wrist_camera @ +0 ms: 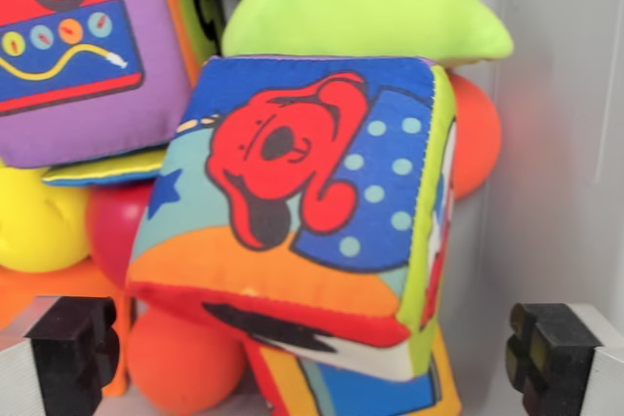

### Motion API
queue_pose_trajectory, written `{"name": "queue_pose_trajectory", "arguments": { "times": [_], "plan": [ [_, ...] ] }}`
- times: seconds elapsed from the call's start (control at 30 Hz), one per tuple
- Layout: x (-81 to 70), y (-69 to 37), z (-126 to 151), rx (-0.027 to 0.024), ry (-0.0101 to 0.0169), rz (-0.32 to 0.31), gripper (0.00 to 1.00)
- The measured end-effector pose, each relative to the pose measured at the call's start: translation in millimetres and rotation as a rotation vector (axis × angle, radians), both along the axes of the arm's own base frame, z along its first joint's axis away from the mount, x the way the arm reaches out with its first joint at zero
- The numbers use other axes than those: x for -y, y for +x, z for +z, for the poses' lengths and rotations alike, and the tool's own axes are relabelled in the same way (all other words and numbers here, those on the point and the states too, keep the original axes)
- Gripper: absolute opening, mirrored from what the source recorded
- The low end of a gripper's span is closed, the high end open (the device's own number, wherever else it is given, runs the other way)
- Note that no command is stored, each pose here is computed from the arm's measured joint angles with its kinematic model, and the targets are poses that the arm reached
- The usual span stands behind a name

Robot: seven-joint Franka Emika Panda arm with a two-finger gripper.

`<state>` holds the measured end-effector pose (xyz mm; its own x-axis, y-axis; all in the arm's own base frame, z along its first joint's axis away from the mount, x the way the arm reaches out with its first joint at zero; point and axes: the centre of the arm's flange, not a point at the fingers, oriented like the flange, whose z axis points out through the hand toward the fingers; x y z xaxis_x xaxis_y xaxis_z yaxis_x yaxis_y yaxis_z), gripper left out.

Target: Pick an object from the bin

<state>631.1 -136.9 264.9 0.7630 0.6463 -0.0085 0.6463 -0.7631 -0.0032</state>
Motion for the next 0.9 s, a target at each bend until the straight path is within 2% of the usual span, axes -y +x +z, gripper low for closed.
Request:
{"name": "queue_pose_trajectory", "arguments": {
  "times": [0.33,0.63,0.67,0.9],
  "plan": [
    [-0.1,0.1,-27,-0.0002,-0.0003,0.001,1.0],
    [-0.2,-0.3,-36,-0.0013,0.0,0.001,1.0],
    [-0.2,-0.3,-36,-0.0014,0.0,0.001,0.0],
    [-0.2,-0.3,-36,-0.001,0.0,0.001,0.0]
  ]
}}
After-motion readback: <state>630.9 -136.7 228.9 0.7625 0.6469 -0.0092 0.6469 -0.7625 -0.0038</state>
